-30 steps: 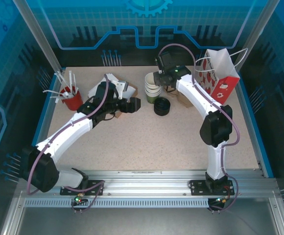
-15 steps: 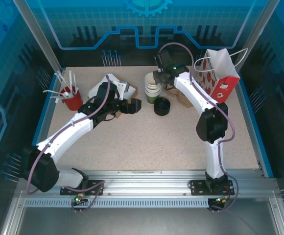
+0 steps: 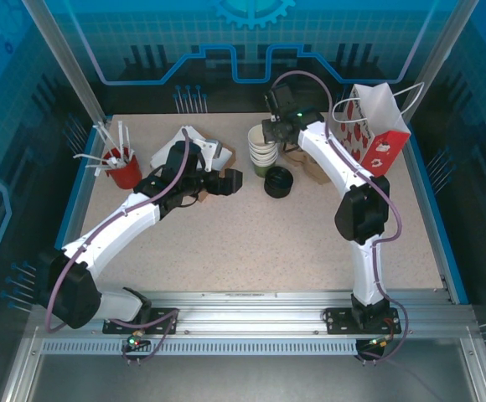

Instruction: Pack the takeout coffee

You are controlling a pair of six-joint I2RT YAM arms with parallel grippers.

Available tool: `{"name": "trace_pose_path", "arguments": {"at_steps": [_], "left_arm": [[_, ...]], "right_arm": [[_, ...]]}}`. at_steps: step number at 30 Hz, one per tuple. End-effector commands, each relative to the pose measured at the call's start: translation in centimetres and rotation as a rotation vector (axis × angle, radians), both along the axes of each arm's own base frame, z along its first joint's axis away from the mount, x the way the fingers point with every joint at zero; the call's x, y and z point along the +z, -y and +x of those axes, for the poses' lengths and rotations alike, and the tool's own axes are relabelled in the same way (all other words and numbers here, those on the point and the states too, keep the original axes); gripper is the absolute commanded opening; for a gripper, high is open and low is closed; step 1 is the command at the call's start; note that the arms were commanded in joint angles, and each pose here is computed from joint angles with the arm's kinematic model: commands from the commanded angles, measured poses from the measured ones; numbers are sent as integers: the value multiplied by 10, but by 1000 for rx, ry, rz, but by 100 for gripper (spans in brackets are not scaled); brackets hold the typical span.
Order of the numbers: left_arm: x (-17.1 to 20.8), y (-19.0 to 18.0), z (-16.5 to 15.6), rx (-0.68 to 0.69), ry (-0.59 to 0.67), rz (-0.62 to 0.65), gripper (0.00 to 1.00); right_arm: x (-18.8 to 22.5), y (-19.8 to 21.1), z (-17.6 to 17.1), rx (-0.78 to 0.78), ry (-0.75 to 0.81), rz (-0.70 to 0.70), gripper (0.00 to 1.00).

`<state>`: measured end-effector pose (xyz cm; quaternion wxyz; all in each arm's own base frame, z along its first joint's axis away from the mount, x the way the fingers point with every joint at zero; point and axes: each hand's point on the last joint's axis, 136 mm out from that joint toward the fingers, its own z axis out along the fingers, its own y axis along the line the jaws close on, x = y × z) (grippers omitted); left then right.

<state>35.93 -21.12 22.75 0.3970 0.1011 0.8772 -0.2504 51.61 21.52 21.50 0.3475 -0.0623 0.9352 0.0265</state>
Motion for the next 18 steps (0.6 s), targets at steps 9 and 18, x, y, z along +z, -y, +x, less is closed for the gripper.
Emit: {"name": "trace_pose_path", "arguments": {"at_steps": [9,18], "left_arm": [[-1,-5,-2,36,12,9,95],[-11,-24,-1,139,18,-11,96]], "right_arm": [[84,-5,2,8,123,169,6],[163,7,-27,44,247,250,5]]}}
